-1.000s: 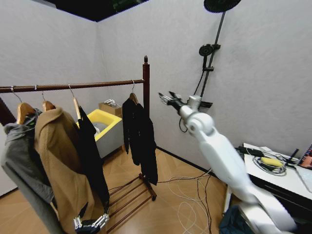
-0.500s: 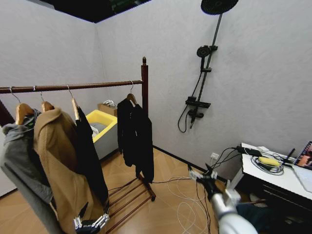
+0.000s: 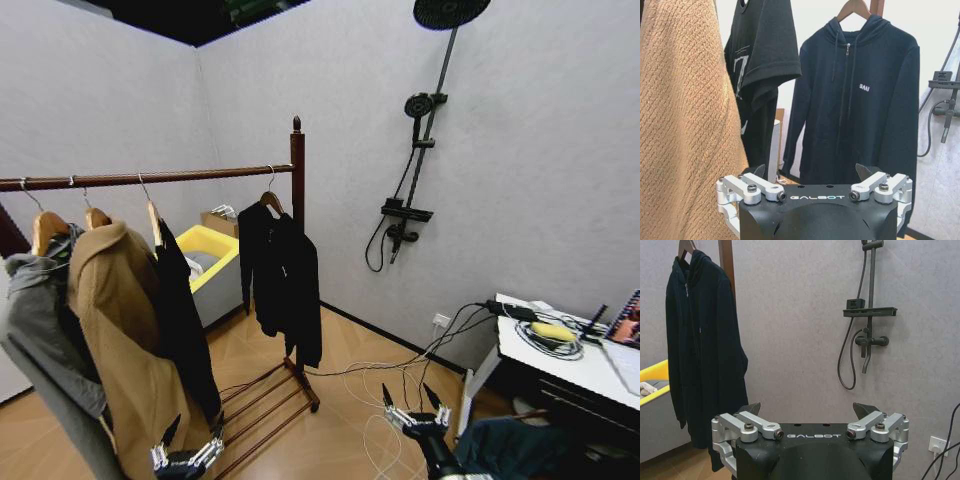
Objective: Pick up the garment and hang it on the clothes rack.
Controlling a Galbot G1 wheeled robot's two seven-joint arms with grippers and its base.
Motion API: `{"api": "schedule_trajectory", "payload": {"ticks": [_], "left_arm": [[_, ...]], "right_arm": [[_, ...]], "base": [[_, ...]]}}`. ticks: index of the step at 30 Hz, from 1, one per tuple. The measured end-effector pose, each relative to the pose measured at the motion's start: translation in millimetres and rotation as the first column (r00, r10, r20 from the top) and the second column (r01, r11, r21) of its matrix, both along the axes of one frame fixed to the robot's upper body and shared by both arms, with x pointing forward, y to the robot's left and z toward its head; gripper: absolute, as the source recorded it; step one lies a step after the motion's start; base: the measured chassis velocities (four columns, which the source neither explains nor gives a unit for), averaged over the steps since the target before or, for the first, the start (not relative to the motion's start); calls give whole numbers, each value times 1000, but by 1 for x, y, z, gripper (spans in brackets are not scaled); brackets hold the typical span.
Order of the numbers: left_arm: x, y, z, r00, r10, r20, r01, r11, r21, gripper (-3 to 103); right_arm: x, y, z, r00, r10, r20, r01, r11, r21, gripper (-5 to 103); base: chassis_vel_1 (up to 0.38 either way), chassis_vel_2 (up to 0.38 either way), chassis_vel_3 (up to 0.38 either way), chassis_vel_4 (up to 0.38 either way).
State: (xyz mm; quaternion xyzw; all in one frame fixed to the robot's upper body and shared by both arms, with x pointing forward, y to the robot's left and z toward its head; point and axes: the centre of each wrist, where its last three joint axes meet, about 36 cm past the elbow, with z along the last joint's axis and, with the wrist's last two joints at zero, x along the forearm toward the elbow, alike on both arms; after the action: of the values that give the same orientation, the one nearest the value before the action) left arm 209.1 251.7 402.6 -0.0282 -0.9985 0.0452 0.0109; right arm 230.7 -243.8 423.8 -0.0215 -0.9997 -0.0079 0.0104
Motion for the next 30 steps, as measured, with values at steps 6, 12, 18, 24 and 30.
{"api": "schedule_trajectory", "payload": {"ticks": [6, 12, 18, 24, 30], "left_arm": [[0, 0, 0, 1000, 0, 0, 0, 1000, 0, 100], [0, 0, 0, 1000, 0, 0, 0, 1000, 0, 100], [0, 0, 0, 1000, 0, 0, 0, 1000, 0, 100], [0, 0, 0, 1000, 0, 0, 0, 1000, 0, 100], [0, 0, 0, 1000, 0, 0, 0, 1000, 0, 100]], "right_arm": [[1, 0, 0, 1000, 1, -2, -1, 1000, 3, 100], [1, 0, -1, 1000, 2, -4, -2, 1000, 4, 100], [2, 0, -1, 1000, 2, -5, -2, 1000, 5, 100], [2, 0, -1, 1000, 3, -5, -3, 1000, 6, 100], [2, 0, -1, 1000, 3, -6, -3, 1000, 6, 100]], "base": [[0, 0, 0, 0], [0, 0, 0, 0], [-67, -71, -60, -70], [-81, -88, -80, -84], [-131, -111, -104, -113]]}}
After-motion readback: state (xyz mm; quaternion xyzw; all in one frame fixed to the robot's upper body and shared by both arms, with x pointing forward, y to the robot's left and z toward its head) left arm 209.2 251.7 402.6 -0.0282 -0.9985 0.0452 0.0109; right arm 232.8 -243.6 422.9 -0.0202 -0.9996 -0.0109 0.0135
